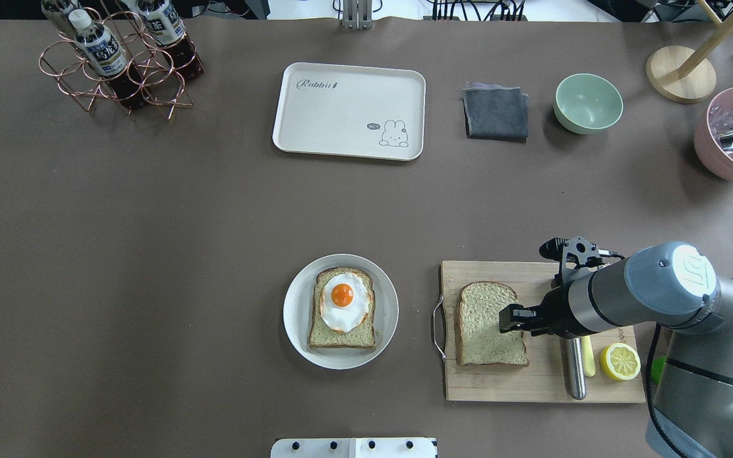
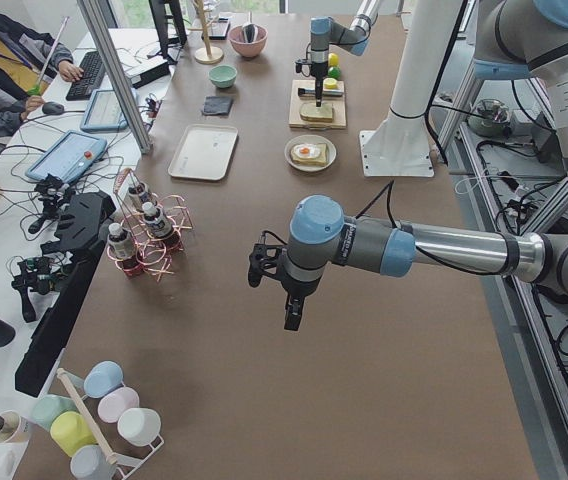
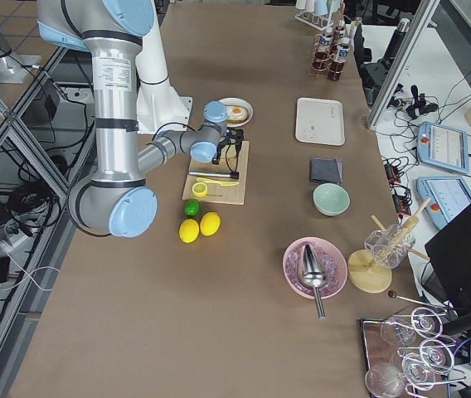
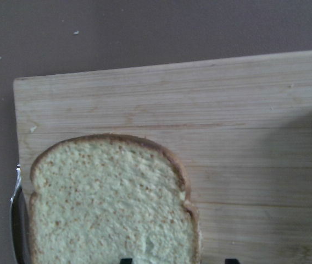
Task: Make sandwich and place on tray
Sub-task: 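Lower the right gripper and grasp the plain bread slice by its edge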
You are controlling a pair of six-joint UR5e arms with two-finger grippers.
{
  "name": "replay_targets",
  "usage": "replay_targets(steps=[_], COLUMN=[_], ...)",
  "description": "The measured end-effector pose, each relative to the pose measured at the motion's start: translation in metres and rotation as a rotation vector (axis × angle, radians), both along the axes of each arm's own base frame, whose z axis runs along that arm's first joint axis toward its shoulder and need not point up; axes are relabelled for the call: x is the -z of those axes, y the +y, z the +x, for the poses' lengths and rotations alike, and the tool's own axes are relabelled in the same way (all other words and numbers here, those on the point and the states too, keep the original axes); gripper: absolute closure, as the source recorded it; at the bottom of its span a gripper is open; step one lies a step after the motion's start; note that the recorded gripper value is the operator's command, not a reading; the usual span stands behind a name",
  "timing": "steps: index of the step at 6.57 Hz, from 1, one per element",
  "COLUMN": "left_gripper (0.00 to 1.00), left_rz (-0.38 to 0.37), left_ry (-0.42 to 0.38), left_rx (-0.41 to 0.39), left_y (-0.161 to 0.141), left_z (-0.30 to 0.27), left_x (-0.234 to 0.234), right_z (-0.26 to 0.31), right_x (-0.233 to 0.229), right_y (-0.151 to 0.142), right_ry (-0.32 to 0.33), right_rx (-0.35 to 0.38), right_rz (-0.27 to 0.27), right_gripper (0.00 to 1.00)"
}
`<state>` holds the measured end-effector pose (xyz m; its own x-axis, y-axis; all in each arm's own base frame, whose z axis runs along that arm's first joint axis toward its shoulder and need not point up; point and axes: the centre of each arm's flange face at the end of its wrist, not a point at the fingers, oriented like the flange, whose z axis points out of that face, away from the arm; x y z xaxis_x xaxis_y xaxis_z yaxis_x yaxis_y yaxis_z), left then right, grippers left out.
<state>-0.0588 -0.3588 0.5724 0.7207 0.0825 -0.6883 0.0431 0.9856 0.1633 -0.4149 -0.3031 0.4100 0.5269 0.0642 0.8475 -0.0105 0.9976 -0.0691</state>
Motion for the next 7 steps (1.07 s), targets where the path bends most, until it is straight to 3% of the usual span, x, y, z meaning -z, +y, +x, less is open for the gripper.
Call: replay_targets(steps=[1,2,7], left_gripper=[0.02,0.02,0.02], left_rz=[-0.001,-0.002,-0.009], left_ry=[0.0,0.0,-0.002], left_rx=[0.0,0.002,0.007], left_y=[0.0,0.001,0.001], left_z=[0.0,-0.001,-0.002], left_x=[0.0,-0.001,-0.004], right_z=[-0.002,-0.003,0.004], right_x=[0.0,0.001,0.022], right_y=[0.0,0.0,0.001], right_ry=[0.0,-0.001,-0.045], right_rx=[0.0,-0.001,0.012], right_rz=[-0.002,-0.006,-0.005], right_gripper=[0.91,1.0,1.0])
